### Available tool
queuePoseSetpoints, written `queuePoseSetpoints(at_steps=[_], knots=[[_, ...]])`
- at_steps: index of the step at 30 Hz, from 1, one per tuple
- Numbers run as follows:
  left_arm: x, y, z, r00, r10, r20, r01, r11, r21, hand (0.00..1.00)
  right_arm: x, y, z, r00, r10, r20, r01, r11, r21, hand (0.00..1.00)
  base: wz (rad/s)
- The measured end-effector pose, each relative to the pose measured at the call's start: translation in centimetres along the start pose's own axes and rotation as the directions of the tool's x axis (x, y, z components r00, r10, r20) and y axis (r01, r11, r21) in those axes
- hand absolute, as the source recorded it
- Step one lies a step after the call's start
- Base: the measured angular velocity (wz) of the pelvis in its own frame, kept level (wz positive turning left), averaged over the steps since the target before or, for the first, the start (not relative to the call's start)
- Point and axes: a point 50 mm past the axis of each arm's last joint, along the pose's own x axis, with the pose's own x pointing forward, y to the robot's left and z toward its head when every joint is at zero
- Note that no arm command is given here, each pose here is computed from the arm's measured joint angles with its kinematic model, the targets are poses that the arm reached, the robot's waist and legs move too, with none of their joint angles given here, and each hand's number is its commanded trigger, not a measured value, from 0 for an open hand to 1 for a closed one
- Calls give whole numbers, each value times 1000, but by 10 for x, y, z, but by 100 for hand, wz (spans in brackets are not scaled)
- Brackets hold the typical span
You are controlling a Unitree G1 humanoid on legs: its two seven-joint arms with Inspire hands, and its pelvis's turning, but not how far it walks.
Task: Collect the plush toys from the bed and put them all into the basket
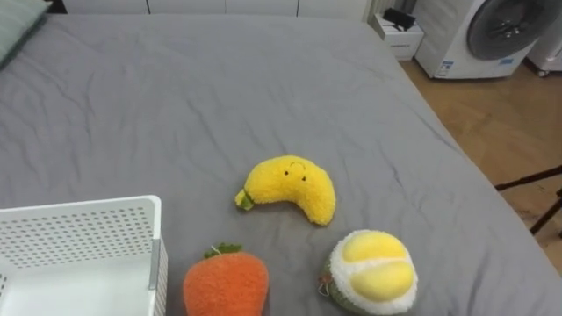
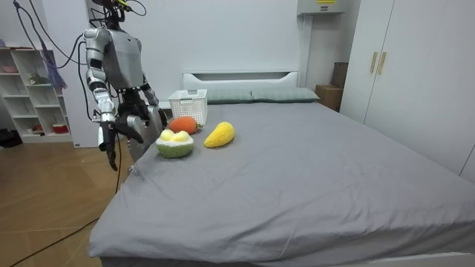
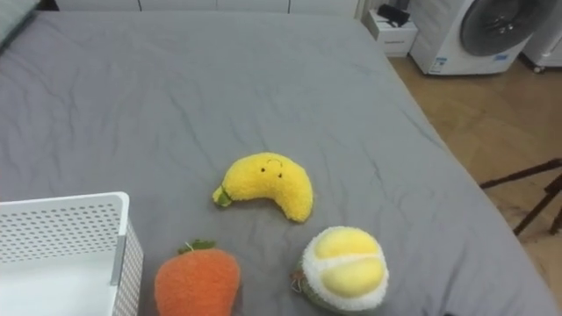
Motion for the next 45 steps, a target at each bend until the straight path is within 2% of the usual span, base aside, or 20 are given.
queuePoseSetpoints(at_steps=[1, 5, 12, 17, 20, 25, 28, 31, 39, 45], knots=[[0, 0, 0, 1000, 1, 2, -1, 1000, 0, 0, -4, 10, 19, 996, 36, 88, -37, 999, 11, 0, 0], [-1, 0, -2, 1000, 1, 22, -1, 1000, 8, 0, -20, 40, 55, 950, 153, 273, -150, 988, -32, 0, 4], [-3, 0, -2, 999, 7, 51, -9, 999, 39, 0, -37, 68, 68, 878, 312, 362, -248, 945, -213, 0, 1], [-4, -1, -3, 998, 3, 58, -6, 999, 53, 0, -42, 85, 64, 830, 451, 328, -364, 884, -295, 0, 2], [-4, -2, -3, 998, 2, 61, -5, 999, 53, 0, -45, 94, 58, 800, 522, 294, -392, 827, -402, 0, 0], [-3, -3, 0, 998, -3, 62, -1, 998, 57, 0, -41, 99, 29, 799, 586, 136, -386, 672, -632, 0, 0], [-4, -7, 2, 998, -17, 67, 12, 997, 70, 0, -40, 101, 14, 794, 607, 35, -402, 567, -719, 0, 1], [-4, -8, 3, 997, -22, 69, 18, 998, 68, 0, -41, 101, 11, 789, 615, -1, -382, 488, -785, 0, 6], [-4, -10, 7, 996, -29, 78, 23, 997, 79, 0, -38, 100, -9, 797, 595, -101, -400, 395, -827, 0, 9], [-4, -9, 10, 996, -29, 81, 24, 998, 66, 0, -33, 92, -20, 817, 556, -152, -416, 387, -823, 0, 9]])
